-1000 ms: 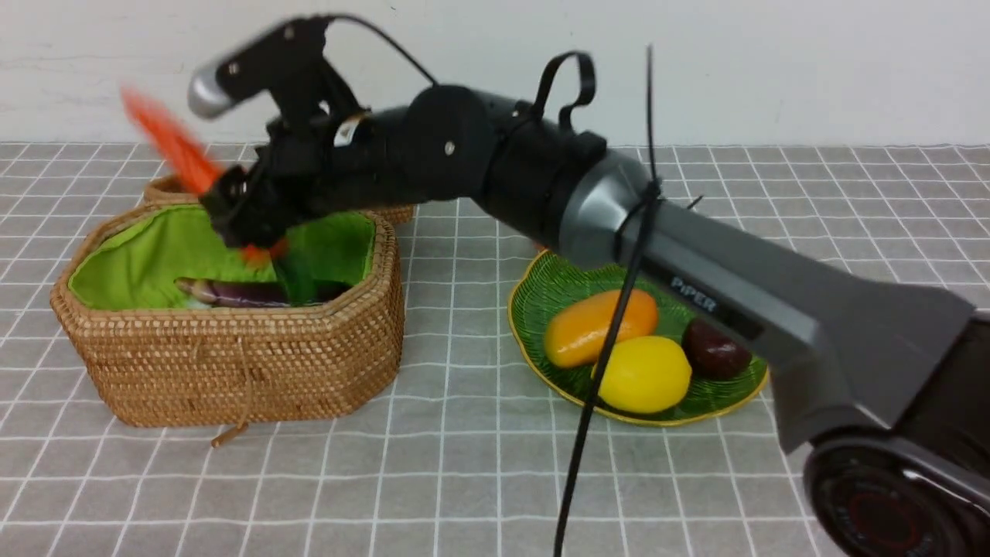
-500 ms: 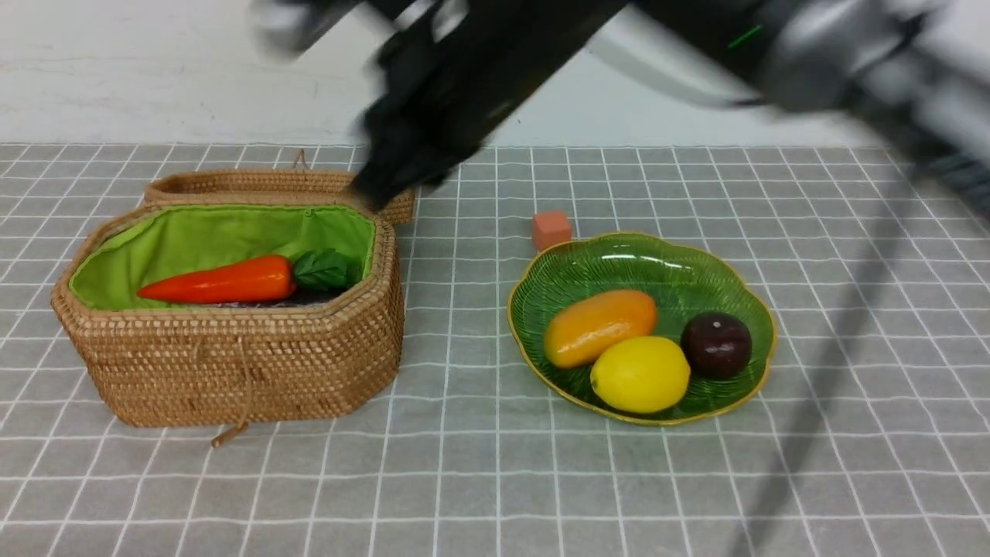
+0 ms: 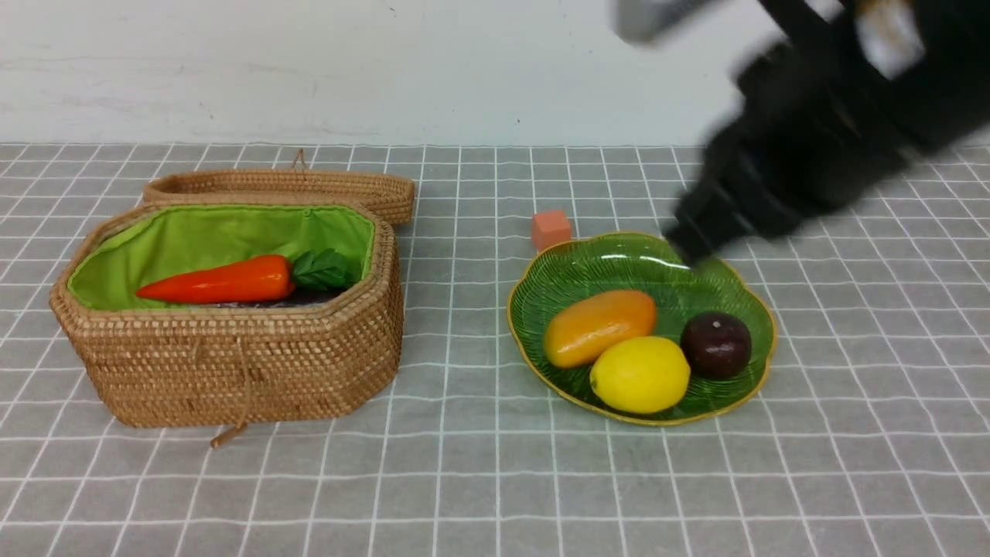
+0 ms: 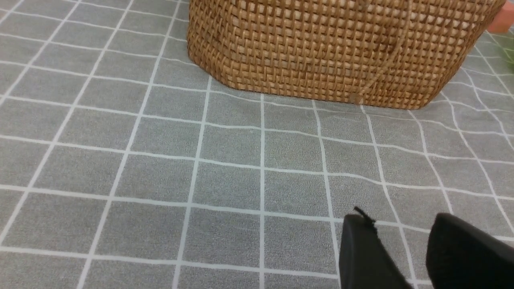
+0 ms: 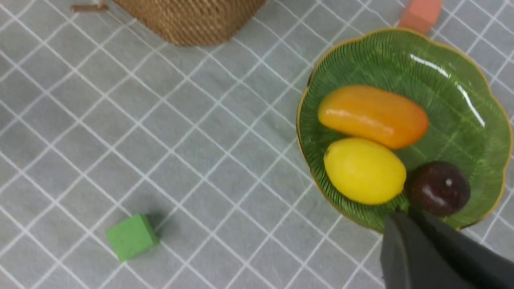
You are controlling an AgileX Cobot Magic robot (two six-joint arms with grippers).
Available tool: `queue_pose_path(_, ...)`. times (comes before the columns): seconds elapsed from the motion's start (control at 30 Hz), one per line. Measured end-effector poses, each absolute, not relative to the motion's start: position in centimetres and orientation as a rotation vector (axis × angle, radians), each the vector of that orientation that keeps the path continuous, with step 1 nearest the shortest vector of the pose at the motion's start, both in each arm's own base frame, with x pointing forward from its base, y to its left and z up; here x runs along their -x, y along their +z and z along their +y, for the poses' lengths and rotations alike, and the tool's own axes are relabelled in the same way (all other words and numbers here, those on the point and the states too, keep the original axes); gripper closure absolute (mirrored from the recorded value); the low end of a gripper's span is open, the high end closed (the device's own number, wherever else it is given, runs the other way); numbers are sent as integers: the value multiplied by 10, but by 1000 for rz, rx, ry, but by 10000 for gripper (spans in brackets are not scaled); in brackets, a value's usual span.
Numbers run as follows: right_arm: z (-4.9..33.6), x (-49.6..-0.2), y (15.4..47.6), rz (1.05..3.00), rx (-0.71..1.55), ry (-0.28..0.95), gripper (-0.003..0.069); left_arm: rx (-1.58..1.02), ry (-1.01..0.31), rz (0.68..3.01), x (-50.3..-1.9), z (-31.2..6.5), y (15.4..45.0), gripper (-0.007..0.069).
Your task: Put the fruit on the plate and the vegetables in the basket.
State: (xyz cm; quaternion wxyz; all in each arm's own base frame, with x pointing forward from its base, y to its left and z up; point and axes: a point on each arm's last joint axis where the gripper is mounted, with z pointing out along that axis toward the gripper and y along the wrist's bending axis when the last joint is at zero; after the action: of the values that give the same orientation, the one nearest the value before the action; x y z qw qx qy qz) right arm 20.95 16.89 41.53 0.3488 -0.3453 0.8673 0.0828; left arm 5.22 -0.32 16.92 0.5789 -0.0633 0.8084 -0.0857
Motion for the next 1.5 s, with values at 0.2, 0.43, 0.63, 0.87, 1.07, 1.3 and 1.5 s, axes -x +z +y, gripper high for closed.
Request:
queue_pose_path(0.2,141,-172,392,2257,895,247,676,148,-200,1891,-52,-3,169,387)
queue_pose_path(0.43,130,-159,377,2326,920,229,673,148,-200,1891,-52,-3,169,387)
queue_pose_path(0.63,121,-155,382,2324,881,236,669,148,-200,1891,-52,-3,169,387)
queue_pose_path(0.87,53,-131,422,2088,430,231,666,147,-199,1891,-52,-3,169,387)
queue_pose_path(1.07,11,-85,396,1797,136,71,666,146,-197,1891,-52,-3,169,387)
queue_pose_path(1.3,-2,-54,271,1741,49,-87,659,146,-197,1891,-52,-3,169,387)
queue_pose_path(1.5,-3,-52,187,1838,27,-90,656,145,-197,1889,-52,-3,169,387)
